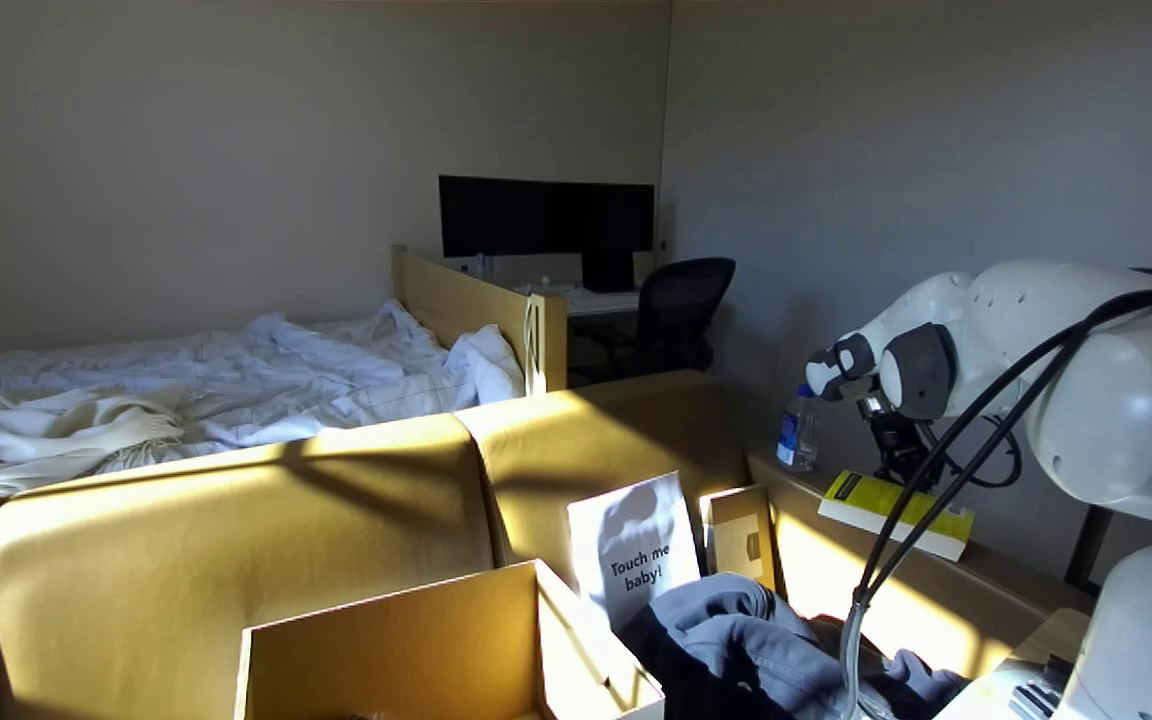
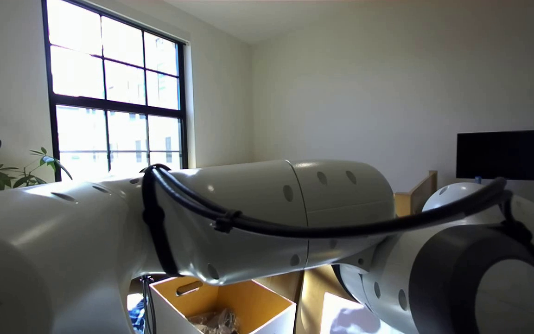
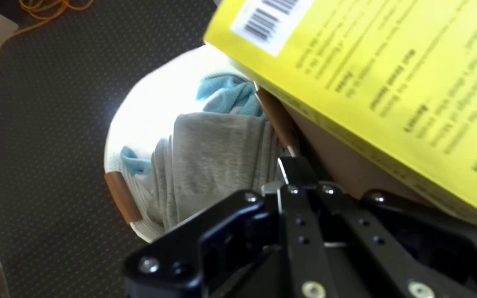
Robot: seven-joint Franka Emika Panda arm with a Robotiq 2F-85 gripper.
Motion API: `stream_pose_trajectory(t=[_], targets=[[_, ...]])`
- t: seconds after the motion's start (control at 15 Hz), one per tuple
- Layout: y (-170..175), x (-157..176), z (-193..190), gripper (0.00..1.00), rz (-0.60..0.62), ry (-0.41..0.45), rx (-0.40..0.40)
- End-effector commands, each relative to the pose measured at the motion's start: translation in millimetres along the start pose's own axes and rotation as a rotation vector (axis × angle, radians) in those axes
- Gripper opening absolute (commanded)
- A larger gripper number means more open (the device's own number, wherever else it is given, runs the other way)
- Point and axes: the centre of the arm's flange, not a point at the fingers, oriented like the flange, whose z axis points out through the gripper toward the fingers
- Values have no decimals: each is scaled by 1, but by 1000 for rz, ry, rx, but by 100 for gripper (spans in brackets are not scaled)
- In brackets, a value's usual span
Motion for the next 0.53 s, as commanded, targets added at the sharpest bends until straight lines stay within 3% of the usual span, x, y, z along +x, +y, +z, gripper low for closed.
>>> stream_pose_trajectory(t=[0.0, 0.33, 0.47], targets=[[40, -1, 17, 0, 117, -71, -51], [49, -14, 22, 0, 118, -105, -50], [56, -8, 3, 0, 149, -62, -30]])
